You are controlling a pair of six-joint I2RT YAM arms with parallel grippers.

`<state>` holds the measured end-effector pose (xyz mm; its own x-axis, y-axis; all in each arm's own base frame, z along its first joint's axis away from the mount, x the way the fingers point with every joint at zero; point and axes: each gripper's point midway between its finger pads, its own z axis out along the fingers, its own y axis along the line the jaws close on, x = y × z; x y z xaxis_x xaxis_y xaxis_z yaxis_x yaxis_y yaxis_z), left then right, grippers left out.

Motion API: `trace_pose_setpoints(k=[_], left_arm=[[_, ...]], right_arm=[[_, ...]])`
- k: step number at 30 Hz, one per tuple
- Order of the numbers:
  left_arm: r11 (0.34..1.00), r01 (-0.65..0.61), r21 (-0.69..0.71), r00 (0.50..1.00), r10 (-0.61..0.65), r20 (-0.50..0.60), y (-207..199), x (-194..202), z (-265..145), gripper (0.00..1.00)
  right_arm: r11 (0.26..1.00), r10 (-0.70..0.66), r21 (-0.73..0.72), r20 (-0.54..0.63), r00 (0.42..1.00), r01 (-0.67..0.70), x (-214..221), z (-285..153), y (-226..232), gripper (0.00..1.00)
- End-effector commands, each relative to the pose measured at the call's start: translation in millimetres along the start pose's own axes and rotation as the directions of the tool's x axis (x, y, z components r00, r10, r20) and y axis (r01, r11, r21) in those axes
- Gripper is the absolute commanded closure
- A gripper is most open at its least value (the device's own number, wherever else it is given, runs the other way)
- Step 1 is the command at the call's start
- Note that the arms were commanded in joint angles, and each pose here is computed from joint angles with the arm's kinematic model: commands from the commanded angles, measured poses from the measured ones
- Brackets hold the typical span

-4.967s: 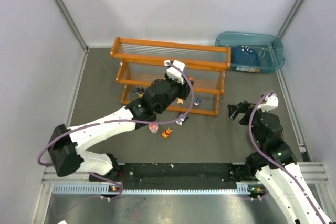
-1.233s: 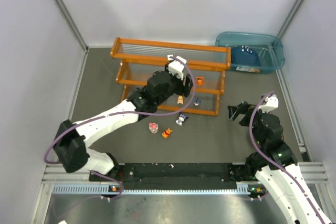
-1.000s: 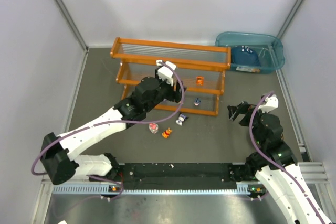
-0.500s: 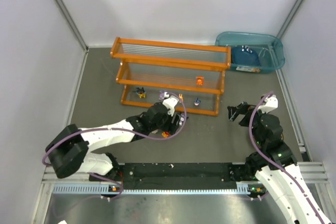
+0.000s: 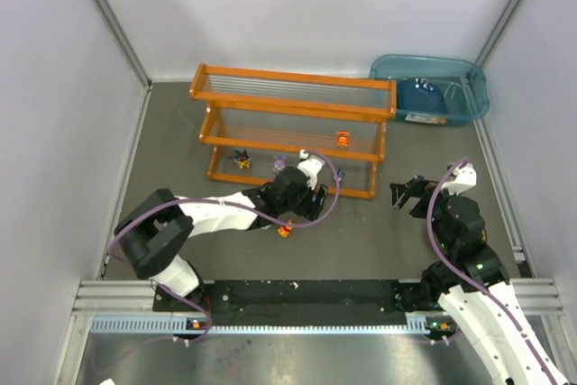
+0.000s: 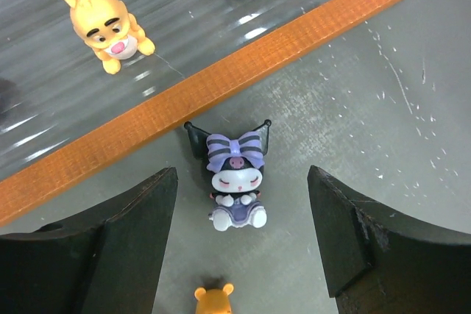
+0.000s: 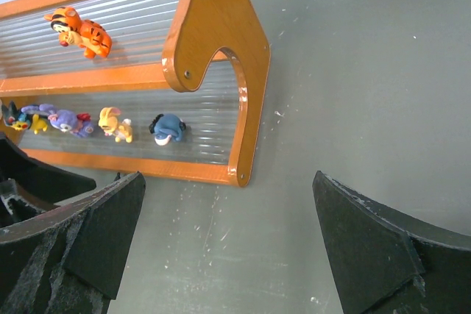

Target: Place and organize the plastic toys onto the shelf

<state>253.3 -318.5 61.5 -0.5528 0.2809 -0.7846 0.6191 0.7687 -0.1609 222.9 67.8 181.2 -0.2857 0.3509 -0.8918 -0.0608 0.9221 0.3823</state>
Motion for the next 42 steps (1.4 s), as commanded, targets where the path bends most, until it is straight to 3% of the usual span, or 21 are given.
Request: trace_pose_setpoints(k=[1, 9, 14, 24, 29, 32, 34, 37, 42], left_arm=[[1.0, 0.023, -0.018, 0.999, -0.022, 0.041, -1.4, -18.5, 8.6, 0.23], [0.997, 0.03, -0.068, 0.999, -0.029, 0.013, 6.4, -13.8, 16.9, 0.3], [0.997, 0.035, -0.067, 0.999, -0.035, 0.001, 5.8, -11.6, 23.1, 0.42], [0.996, 0.036, -0.082, 0.999, -0.038, -0.033, 9.7, 0.8, 24.2, 0.48], [0.996, 0.034, -0.079, 0.998, -0.037, -0.042, 9.5, 5.1, 22.7, 0.56], [0.996, 0.038, -0.081, 0.998, -0.041, -0.042, 9.6, 4.5, 20.1, 0.69], [0.995, 0.045, -0.085, 0.998, -0.05, -0.05, 9.5, 2.5, 14.0, 0.86], [0.997, 0.052, -0.06, 0.999, -0.053, -0.004, 1.5, -13.0, -5.0, 1.0], [0.998, 0.056, -0.01, 0.987, -0.054, 0.151, -12.0, -50.2, -59.7, 1.0]], right_arm=[[1.0, 0.01, -0.024, 0.022, 1.0, -0.009, -5.9, -0.7, 6.0, 0.01], [1.0, 0.01, -0.027, 0.021, 1.0, -0.009, -5.6, -0.8, 6.5, 0.01], [1.0, 0.01, -0.021, 0.022, 1.0, -0.009, -5.9, -0.5, 5.3, 0.01], [1.0, 0.01, -0.023, 0.023, 1.0, -0.009, -6.0, -0.7, 5.8, 0.01], [1.0, 0.01, -0.023, 0.023, 1.0, -0.009, -6.0, -0.7, 5.8, 0.01], [1.0, 0.011, -0.022, 0.021, 1.0, -0.01, -5.4, -0.5, 5.5, 0.01], [1.0, 0.008, -0.022, 0.02, 1.0, -0.007, -5.1, -0.3, 5.3, 0.01], [1.0, 0.008, -0.016, 0.023, 1.0, -0.008, -5.9, -0.4, 4.4, 0.01], [1.0, 0.01, -0.019, 0.025, 1.0, -0.009, -6.8, -0.4, 5.3, 0.01]])
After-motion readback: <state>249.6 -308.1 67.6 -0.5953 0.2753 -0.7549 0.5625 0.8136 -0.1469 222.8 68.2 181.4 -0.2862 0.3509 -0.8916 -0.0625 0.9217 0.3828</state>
